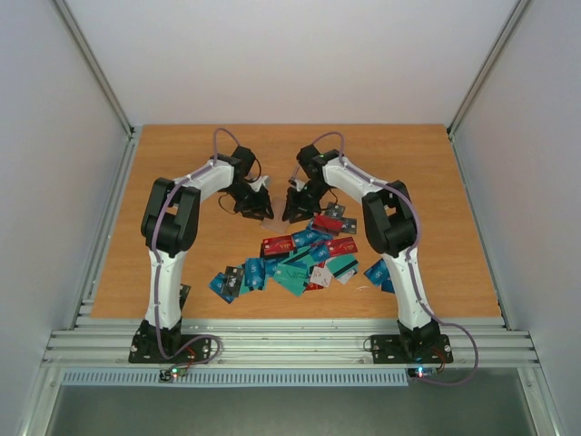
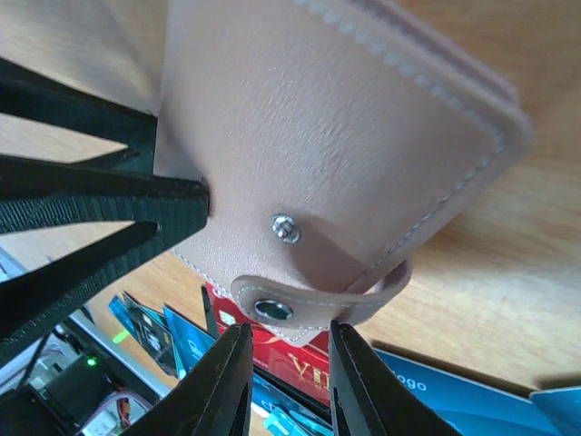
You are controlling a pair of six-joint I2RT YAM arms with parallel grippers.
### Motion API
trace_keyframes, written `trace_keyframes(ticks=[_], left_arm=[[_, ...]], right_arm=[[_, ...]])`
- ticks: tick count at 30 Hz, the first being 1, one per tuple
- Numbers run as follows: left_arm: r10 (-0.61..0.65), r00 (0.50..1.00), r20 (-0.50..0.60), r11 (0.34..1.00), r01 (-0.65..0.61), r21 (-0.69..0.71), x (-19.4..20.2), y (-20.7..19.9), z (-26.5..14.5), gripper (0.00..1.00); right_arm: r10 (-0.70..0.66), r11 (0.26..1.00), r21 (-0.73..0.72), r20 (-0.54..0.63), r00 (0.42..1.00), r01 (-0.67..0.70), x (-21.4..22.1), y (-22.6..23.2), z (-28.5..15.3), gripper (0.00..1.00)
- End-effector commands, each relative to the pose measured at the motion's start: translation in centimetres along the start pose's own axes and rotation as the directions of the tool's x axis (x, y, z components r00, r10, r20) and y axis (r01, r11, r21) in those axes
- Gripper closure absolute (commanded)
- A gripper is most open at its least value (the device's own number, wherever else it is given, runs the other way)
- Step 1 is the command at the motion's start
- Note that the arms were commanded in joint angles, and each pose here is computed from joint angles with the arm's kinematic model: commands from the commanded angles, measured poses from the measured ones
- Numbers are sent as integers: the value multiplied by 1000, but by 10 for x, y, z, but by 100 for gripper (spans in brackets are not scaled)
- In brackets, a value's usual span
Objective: Put the credit cards into the card holder
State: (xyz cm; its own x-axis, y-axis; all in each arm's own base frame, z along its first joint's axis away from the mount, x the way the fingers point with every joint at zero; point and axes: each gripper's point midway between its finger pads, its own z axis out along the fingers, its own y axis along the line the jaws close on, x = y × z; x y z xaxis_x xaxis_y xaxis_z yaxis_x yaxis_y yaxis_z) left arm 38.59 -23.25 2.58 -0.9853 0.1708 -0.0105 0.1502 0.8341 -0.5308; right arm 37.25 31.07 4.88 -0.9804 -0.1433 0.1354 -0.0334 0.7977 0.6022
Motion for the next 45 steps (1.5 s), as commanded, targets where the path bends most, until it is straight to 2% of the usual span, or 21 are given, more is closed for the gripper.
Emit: trace_keyframes(ticks=[1, 13, 24, 31, 45], left_arm=[[-12, 999, -42, 999, 11, -33, 6, 12, 19, 66], [-11, 999, -43, 1000, 10, -29, 5, 12, 21, 66], [-9, 999, -45, 1000, 8, -28, 6, 12, 20, 66], [-11, 999, -46, 1000, 9, -24, 6, 11, 21, 66], [-9, 999, -46, 1000, 8, -22, 6, 12, 21, 67]], right_arm=[[-62, 994, 86, -26, 998, 64, 12, 2, 4, 75], [-52, 994, 97, -1, 999, 52, -4, 4, 7, 80], [-88, 996, -31, -11, 996, 88, -4, 29, 6, 81], [-59, 997, 48, 25, 998, 58, -9, 12, -2, 85], [-30, 999, 31, 73, 997, 28, -2, 5, -27, 89]])
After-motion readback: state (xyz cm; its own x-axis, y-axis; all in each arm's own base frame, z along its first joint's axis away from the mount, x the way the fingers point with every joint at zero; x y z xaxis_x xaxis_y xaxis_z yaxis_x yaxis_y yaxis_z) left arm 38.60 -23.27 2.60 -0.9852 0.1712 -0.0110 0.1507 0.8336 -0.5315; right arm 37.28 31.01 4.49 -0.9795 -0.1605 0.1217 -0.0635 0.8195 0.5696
